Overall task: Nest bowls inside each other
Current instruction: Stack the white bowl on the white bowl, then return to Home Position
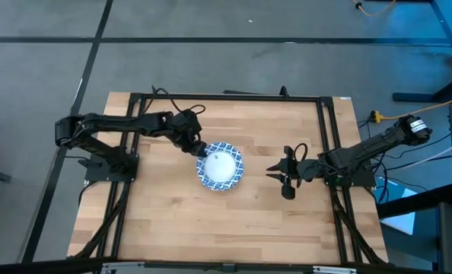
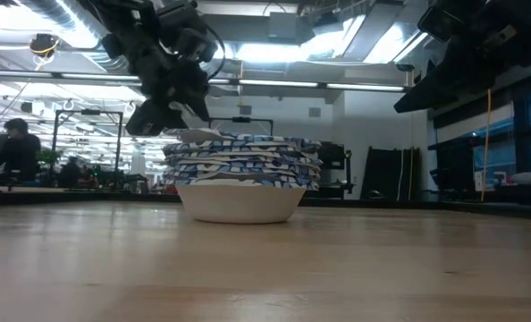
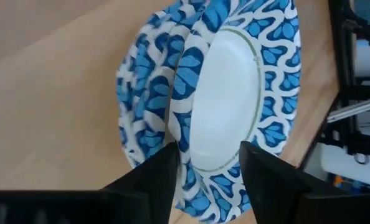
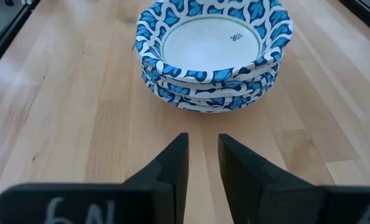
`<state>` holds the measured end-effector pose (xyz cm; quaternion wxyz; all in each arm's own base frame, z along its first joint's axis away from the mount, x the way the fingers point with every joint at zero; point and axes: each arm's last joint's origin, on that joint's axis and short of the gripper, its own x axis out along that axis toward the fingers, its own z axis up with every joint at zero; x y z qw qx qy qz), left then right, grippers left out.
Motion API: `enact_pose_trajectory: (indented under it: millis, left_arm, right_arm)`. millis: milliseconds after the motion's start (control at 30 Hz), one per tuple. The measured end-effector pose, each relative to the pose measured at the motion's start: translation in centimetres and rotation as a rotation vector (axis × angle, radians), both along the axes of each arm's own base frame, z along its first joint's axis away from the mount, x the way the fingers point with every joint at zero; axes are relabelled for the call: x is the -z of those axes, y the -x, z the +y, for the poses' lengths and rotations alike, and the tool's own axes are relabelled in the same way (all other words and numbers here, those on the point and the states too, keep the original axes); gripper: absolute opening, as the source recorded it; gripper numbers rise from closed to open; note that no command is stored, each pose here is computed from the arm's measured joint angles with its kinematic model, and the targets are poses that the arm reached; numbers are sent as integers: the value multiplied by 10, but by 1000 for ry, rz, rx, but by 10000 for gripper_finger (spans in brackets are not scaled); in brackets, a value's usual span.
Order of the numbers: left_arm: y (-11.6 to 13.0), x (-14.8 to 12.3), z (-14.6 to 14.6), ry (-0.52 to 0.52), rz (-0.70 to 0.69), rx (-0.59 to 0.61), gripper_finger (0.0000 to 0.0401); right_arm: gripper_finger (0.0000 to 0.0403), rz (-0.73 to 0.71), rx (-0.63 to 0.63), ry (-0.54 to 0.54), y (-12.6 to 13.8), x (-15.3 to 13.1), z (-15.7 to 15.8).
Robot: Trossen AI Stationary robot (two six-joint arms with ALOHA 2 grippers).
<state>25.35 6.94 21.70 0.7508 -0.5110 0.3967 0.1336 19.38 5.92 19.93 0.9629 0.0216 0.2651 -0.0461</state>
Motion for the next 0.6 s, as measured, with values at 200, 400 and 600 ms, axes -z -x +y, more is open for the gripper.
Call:
enact_pose_trajectory:
  millis: [200, 400, 600]
  left_arm:
    - [8, -13, 2, -91, -39, -26, 169]
    - [23, -37, 3, -290, -126, -15, 169]
    - [50, -75, -6, -605, -266, -21, 169]
  right_arm:
    - [88, -6, 2, -5, 0, -1, 0]
    - [88, -28, 2, -13, 1, -4, 0]
    - [88, -129, 61, -21, 7, -26, -10]
